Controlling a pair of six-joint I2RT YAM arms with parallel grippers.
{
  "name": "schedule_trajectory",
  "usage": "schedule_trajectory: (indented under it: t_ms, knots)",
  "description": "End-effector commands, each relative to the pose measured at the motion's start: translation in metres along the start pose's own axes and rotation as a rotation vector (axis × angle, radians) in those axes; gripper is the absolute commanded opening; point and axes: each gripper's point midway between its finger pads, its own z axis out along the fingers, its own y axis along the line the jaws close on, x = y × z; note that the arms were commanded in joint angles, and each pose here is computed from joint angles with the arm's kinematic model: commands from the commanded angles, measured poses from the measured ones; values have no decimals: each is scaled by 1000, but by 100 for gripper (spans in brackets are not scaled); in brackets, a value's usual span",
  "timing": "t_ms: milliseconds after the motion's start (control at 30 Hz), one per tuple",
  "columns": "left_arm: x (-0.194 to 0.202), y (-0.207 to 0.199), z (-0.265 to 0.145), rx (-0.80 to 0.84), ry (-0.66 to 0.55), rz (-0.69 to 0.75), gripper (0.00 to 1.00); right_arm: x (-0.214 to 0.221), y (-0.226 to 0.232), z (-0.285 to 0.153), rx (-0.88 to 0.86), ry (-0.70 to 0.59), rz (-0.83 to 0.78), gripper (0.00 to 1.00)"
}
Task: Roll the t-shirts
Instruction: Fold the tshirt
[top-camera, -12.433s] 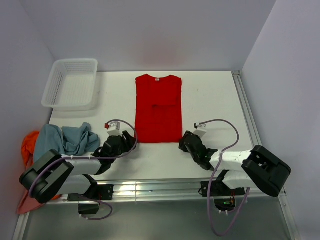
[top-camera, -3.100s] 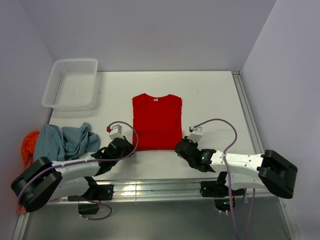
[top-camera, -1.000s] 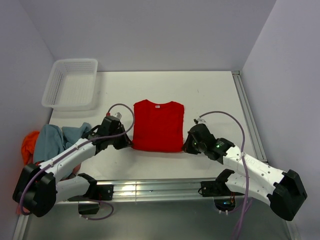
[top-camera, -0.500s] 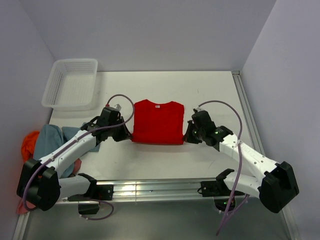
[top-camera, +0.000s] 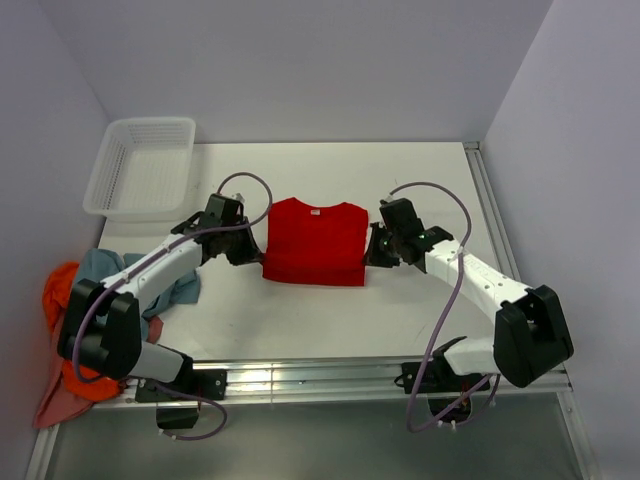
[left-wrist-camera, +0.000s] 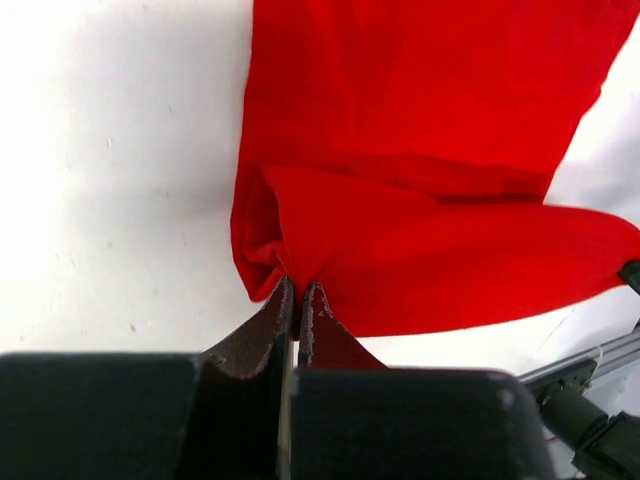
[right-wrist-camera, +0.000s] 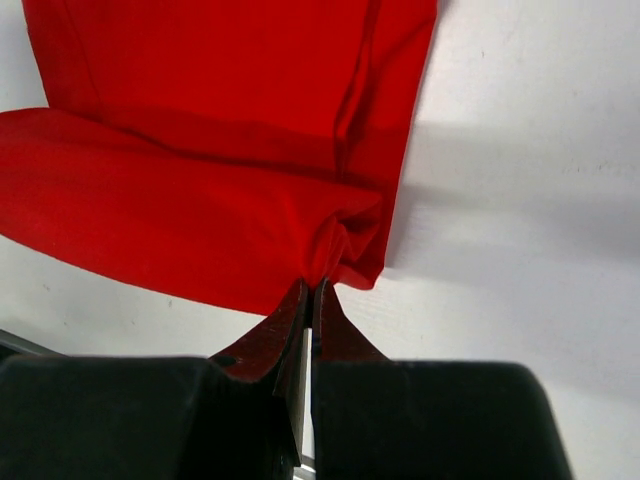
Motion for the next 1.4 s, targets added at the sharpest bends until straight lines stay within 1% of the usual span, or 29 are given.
schedule_trajectory:
  t_ms: [0,167,300,433,533,600,667,733,767,800,867,900,933,967,1000,1067,1133,1167,1200,1233,1267,1367]
  knots:
    - [-33,-2,2,-3,-73,33,0,-30,-5,-2,34,-61,-23,0]
    - [-50,-7,13,1,-79,32,0,-44,-7,6,46,-72,-7,0]
    - [-63,-10,22,-3,-79,33,0,-47,-15,19,77,-57,13,0]
    - [-69,-4,35,-25,-81,8,1,-51,-21,31,97,-54,31,0]
    - [-70,-3,45,-20,-82,-9,4,-51,-26,43,119,-48,46,0]
    - [-68,-1,54,-19,-67,-20,4,-54,-31,49,144,-58,63,0]
    - [-72,-2,58,-17,-80,-25,4,-57,-35,53,161,-77,80,0]
    - [-76,-3,58,-12,-98,-33,18,-58,-39,54,167,-85,97,1]
    - [-81,-8,57,7,-123,-28,26,-59,-39,55,165,-90,105,4]
    - [-80,-7,56,11,-132,-33,37,-64,-41,50,176,-121,119,12]
    - [-90,-13,44,38,-192,-32,43,-65,-41,46,173,-149,126,27]
    - [-88,-13,42,41,-199,-31,48,-72,-37,37,156,-190,128,39]
    - [-95,-16,32,46,-236,-28,50,-69,-38,33,154,-201,134,42]
    - [-98,-17,27,46,-255,-28,52,-77,-33,23,129,-246,133,43]
    - [-102,-19,18,48,-287,-24,53,-76,-35,19,130,-260,133,44]
    - [-104,-22,9,62,-313,-19,54,-82,-29,6,103,-305,119,44]
    - [-103,-26,0,89,-329,-10,54,-80,-23,2,67,-306,100,42]
    - [-99,-29,-1,110,-314,-6,54,-80,-20,0,46,-311,85,40]
    - [-98,-34,-2,134,-315,3,53,-80,-19,0,40,-310,77,32]
    - [-93,-40,-3,168,-295,10,52,-77,-9,3,-12,-285,61,30]
    - [-87,-45,-1,186,-281,19,50,-77,-6,5,-28,-276,57,25]
    - [-76,-58,4,233,-259,34,48,-72,4,12,-81,-246,45,21]
